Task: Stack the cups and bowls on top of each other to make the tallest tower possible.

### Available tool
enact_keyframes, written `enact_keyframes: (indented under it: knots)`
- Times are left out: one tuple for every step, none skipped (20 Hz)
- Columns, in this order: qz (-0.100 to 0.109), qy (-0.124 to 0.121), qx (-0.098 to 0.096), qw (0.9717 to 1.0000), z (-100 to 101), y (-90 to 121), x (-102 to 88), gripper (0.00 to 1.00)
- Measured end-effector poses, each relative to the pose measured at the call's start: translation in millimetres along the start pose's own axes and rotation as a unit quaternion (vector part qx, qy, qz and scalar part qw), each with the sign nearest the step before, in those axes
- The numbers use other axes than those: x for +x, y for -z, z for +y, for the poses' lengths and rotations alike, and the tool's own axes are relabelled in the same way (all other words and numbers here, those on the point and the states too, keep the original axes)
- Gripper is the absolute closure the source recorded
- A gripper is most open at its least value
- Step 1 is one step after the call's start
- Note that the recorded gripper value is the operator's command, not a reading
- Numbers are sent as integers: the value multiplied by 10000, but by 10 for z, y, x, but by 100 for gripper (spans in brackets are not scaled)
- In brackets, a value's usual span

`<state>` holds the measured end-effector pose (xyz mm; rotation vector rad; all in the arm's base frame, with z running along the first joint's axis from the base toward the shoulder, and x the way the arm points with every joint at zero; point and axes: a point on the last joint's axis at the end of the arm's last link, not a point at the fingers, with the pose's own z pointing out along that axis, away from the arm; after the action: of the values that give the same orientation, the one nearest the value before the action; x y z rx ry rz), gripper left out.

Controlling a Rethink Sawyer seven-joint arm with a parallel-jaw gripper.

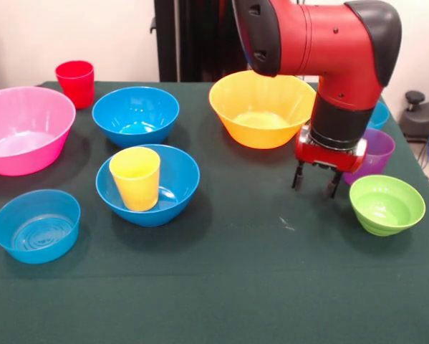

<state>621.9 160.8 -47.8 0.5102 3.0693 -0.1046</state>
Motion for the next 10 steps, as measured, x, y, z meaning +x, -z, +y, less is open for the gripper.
enact_keyframes:
  knots:
    - [-5, 0, -4, 10000, 4, 14, -7, 0]
    - [-17, 0, -13, 10000, 17, 63, -29, 0]
    - [-23, -1, -16, 10000, 22, 85, -39, 0]
    - [-28, -2, -17, 10000, 26, 108, -50, 0]
    - [-36, -3, -19, 10000, 32, 146, -69, 0]
    - [-46, -6, -23, 10000, 41, 184, -92, 0]
    - [-67, -7, -30, 10000, 52, 231, -122, 0]
    - [-88, -8, -40, 10000, 63, 268, -150, 0]
    - [-113, -10, -50, 9999, 73, 299, -177, 0]
    - [-139, -12, -60, 9999, 83, 330, -204, 0]
